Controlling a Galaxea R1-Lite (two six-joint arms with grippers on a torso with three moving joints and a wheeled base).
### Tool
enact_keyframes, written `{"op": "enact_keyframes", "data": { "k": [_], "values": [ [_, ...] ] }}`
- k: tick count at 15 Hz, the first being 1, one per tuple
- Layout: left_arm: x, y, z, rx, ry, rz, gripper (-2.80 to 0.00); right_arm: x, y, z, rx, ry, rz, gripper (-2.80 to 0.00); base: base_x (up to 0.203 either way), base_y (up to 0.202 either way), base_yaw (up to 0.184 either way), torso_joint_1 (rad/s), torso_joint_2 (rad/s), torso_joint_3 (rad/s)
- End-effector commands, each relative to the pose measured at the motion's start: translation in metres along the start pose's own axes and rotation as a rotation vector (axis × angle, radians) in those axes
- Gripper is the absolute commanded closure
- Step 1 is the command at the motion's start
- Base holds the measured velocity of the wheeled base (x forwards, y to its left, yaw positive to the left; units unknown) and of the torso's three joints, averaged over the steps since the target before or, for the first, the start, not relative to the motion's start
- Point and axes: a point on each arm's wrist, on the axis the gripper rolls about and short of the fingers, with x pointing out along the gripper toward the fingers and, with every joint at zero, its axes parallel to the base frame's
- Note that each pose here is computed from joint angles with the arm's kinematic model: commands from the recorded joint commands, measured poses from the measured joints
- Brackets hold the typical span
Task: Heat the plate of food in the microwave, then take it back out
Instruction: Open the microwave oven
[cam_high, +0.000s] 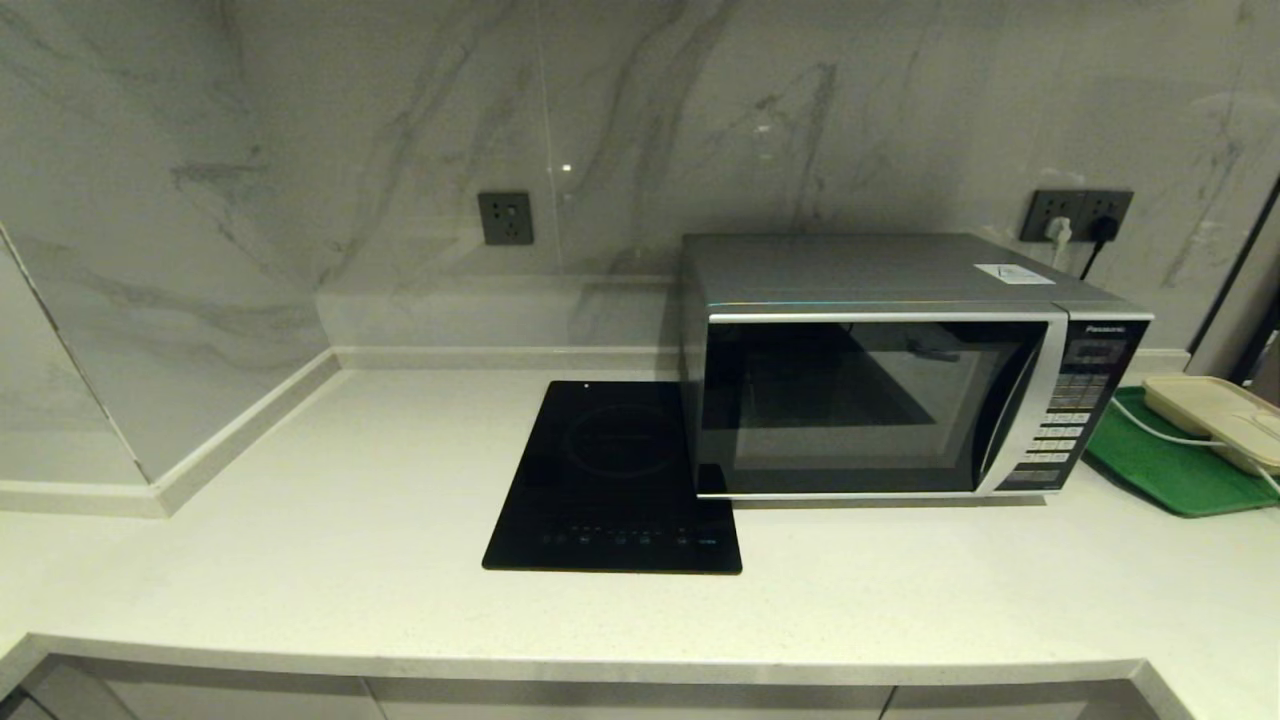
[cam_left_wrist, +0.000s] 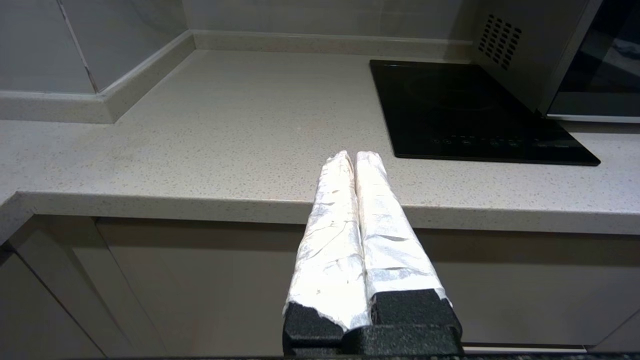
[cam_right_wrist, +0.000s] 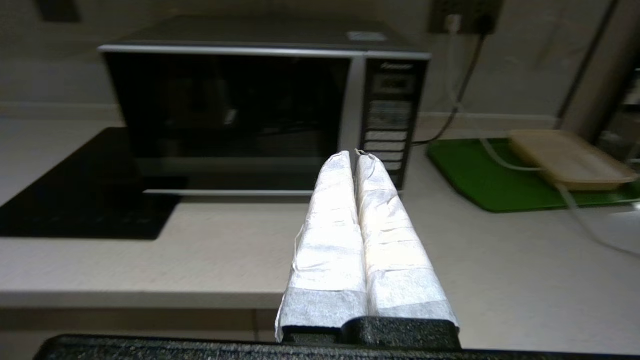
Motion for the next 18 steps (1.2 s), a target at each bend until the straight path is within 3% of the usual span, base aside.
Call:
{"op": "enact_keyframes", "data": {
  "k": [1, 4, 7, 10, 12, 16, 17, 18],
  "values": [
    [0.000, 0.000, 0.000, -0.001, 0.000, 0.000, 0.00, 0.062, 0.001, 0.039, -0.071, 0.162, -0.114, 0.00, 0.000, 0.000, 0.000, 0.000, 0.00, 0.000],
    [0.000, 0.000, 0.000, -0.001, 0.000, 0.000, 0.00, 0.144, -0.001, 0.058, -0.159, 0.327, -0.303, 0.00, 0.000, 0.000, 0.000, 0.000, 0.00, 0.000],
    [0.000, 0.000, 0.000, 0.000, 0.000, 0.000, 0.00, 0.214, 0.005, 0.059, -0.219, 0.415, -0.432, 0.00, 0.000, 0.000, 0.000, 0.000, 0.00, 0.000],
    [0.000, 0.000, 0.000, -0.001, 0.000, 0.000, 0.00, 0.259, 0.048, 0.035, -0.235, 0.425, -0.462, 0.00, 0.000, 0.000, 0.000, 0.000, 0.00, 0.000],
    [0.000, 0.000, 0.000, 0.000, 0.000, 0.000, 0.00, 0.279, 0.080, 0.013, -0.196, 0.419, -0.505, 0.00, 0.000, 0.000, 0.000, 0.000, 0.00, 0.000],
    [0.000, 0.000, 0.000, -0.001, 0.000, 0.000, 0.00, 0.296, 0.098, -0.027, -0.129, 0.455, -0.567, 0.00, 0.000, 0.000, 0.000, 0.000, 0.00, 0.000],
    [0.000, 0.000, 0.000, -0.001, 0.000, 0.000, 0.00, 0.302, 0.101, -0.039, -0.127, 0.468, -0.598, -2.80, 0.000, 0.000, 0.000, 0.000, 0.00, 0.000],
    [0.000, 0.000, 0.000, -0.001, 0.000, 0.000, 0.00, 0.306, 0.103, -0.049, -0.122, 0.476, -0.623, -2.80, 0.000, 0.000, 0.000, 0.000, 0.00, 0.000]
  ]
}}
